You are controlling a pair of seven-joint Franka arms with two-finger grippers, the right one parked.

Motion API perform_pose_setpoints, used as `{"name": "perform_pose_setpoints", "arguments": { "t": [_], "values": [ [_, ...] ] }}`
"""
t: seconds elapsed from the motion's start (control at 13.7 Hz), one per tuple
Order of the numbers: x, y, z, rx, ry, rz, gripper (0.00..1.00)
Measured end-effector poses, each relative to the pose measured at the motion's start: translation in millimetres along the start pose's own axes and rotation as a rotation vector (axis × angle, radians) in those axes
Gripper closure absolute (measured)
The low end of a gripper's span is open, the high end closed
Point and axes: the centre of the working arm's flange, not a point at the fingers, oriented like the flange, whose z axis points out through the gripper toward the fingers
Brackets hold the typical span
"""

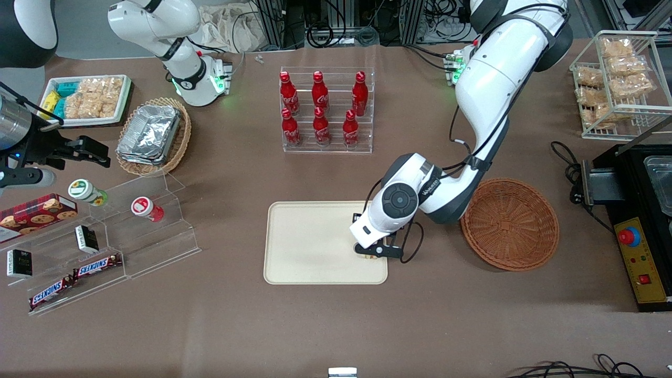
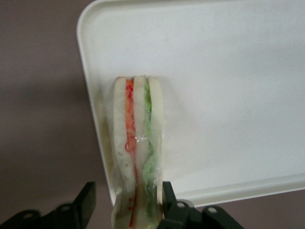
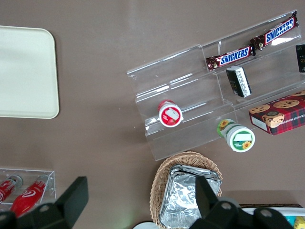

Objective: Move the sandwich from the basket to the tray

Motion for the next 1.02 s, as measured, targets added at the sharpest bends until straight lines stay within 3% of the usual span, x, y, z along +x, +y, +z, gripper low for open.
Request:
{"name": "perform_pose_setpoints", "arguments": {
  "t": [0.15, 0.22, 0.51, 0.66, 0.8, 1.02],
  "values": [
    [0.2, -8.1, -46.2, 0.035, -0.024, -0.014, 0.09],
    [0.1, -15.9, -80.0, 0.042, -0.008, -0.027, 0.01],
    [-6.1, -92.5, -213.3, 0.051, 0.101, -0.135, 0.00],
    [-5.4, -143.7, -248.8, 0.044, 0.133, -0.209, 0.00],
    [-10.6, -191.7, -267.9, 0.039, 0.093, -0.267, 0.00],
    [-32.5, -251.1, -302.7, 0.068, 0.044, -0.331, 0.00]
  ]
}}
